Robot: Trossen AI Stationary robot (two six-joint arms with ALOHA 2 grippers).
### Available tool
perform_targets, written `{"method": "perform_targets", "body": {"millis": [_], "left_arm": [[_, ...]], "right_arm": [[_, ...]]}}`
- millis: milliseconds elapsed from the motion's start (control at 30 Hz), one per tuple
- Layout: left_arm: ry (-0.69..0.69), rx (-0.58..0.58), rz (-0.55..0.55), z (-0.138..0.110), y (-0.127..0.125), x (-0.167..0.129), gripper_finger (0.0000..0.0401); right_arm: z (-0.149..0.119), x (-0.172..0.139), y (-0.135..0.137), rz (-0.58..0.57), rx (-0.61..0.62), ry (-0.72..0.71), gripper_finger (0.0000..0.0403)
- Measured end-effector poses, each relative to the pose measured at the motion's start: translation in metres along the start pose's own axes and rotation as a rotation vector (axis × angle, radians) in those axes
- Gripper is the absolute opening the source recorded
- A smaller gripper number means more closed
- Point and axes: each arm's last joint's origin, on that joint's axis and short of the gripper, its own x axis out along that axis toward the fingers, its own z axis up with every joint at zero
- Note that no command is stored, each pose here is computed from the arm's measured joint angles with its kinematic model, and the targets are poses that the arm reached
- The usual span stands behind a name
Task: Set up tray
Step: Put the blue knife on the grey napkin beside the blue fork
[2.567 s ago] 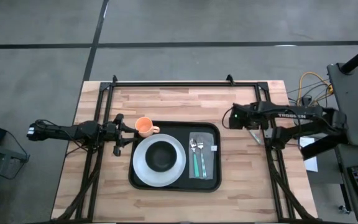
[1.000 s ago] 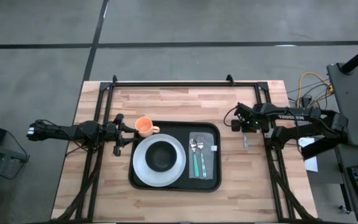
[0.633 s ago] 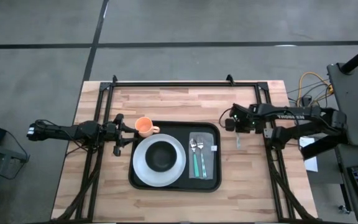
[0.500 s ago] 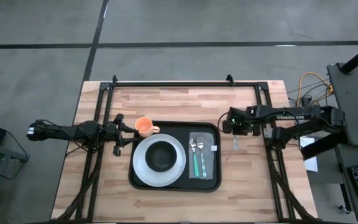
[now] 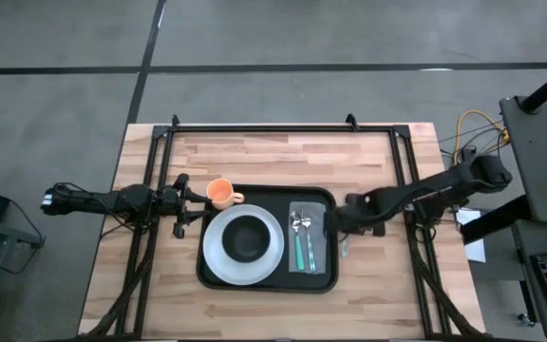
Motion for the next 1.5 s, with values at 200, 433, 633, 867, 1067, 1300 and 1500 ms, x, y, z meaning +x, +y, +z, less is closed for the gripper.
{"method": "perform_targets", "body": {"millis": [200,433,633,867,1067,1300,1500], "left_arm": [[0.0,0.0,0.001,0.0,0.0,0.0,0.0146],[0.004,0.0,0.0,0.0,0.0,0.0,0.0146],[0.005,0.001,0.001,0.0,0.0,0.0,0.0146],[0.005,0.001,0.001,0.0,0.0,0.0,0.0146],[0.006,0.001,0.0,0.0,0.0,0.0,0.0146],[0.006,0.001,0.001,0.0,0.0,0.0,0.0146],[0.007,0.001,0.0,-0.001,0.0,0.0,0.0146]], "right_arm": [[-0.031,0.009,0.029,-0.076,-0.004,-0.017,0.0013],[-0.048,0.014,0.072,-0.103,-0.043,-0.031,0.0013],[-0.056,0.025,0.092,-0.146,-0.076,-0.044,0.0013],[-0.056,0.04,0.096,-0.181,-0.099,-0.054,0.0013],[-0.047,0.051,0.098,-0.203,-0.101,-0.061,0.0013],[-0.036,0.065,0.105,-0.198,-0.142,-0.052,0.0013],[-0.039,0.067,0.104,-0.201,-0.127,-0.055,0.0013]]}}
